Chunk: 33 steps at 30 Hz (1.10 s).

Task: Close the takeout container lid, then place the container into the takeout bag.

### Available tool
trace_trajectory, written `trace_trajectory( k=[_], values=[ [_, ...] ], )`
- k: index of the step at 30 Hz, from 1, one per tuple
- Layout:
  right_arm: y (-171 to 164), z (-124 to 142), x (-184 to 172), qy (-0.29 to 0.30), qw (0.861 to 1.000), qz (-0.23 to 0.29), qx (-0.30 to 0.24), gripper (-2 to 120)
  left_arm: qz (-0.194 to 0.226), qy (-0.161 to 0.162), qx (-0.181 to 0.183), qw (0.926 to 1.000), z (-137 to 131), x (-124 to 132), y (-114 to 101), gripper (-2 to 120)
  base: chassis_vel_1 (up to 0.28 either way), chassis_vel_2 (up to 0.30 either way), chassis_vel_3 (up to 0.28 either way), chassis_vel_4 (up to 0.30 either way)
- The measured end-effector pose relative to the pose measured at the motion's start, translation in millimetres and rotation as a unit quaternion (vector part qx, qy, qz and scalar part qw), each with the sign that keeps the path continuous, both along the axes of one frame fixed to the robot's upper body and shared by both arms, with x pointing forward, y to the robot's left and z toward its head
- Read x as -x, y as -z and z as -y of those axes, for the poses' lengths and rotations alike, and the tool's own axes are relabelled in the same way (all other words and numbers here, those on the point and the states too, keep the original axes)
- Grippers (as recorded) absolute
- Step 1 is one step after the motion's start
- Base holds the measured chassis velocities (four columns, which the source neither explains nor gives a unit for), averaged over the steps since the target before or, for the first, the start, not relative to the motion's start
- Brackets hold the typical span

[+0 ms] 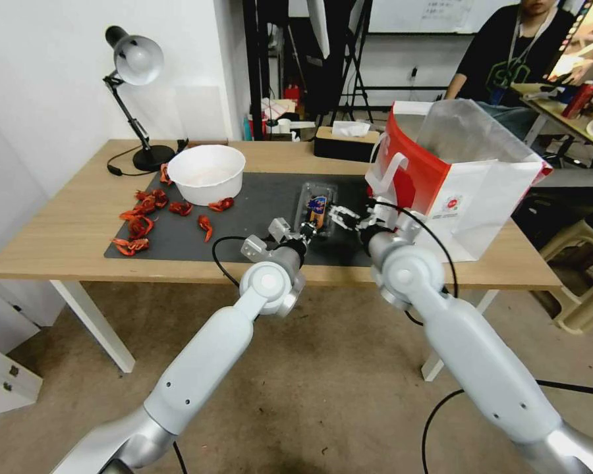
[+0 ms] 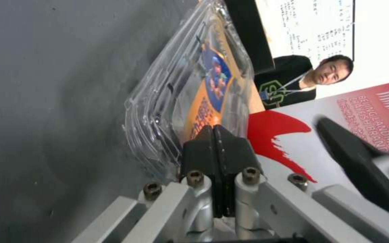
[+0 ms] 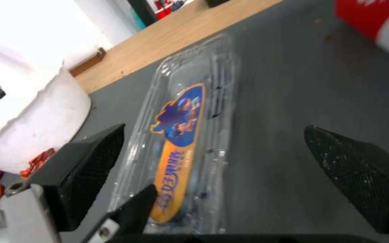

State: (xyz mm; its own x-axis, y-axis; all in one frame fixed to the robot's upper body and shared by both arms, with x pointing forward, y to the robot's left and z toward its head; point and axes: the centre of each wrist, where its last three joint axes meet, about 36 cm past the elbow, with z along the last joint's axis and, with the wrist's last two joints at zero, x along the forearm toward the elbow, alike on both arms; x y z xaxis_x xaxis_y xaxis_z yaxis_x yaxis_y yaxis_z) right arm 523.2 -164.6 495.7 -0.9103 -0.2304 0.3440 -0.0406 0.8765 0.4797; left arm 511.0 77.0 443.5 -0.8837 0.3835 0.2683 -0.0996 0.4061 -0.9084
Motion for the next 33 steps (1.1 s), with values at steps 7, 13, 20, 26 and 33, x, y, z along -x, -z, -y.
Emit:
trace_trajectory(
  k=[7,13,20,26,33],
  values=[
    [7,-17,-20,-0.009,1.000,-0.019,0.001,85,0.003,-0.001,-0.001,1.0000,-2,0,-1,0,0.000,0.000,0.000,0.000],
    [15,-23,-27,-0.007,1.000,-0.028,0.003,68,0.004,-0.001,-0.002,1.0000,-3,0,-1,0,0.000,0.000,0.000,0.000],
    [25,-28,-30,-0.006,0.999,-0.033,0.005,41,0.005,-0.001,-0.003,1.0000,-3,1,0,0,0.000,0.000,0.000,0.000],
    [27,-28,-31,-0.004,0.999,-0.032,0.006,19,0.007,-0.002,-0.005,1.0000,-3,1,0,0,0.000,0.000,0.000,0.000],
    [28,-27,-31,-0.003,1.000,-0.030,0.008,0,0.022,-0.005,-0.020,0.9995,-6,3,3,0,0.000,0.000,0.000,0.000]
  ],
)
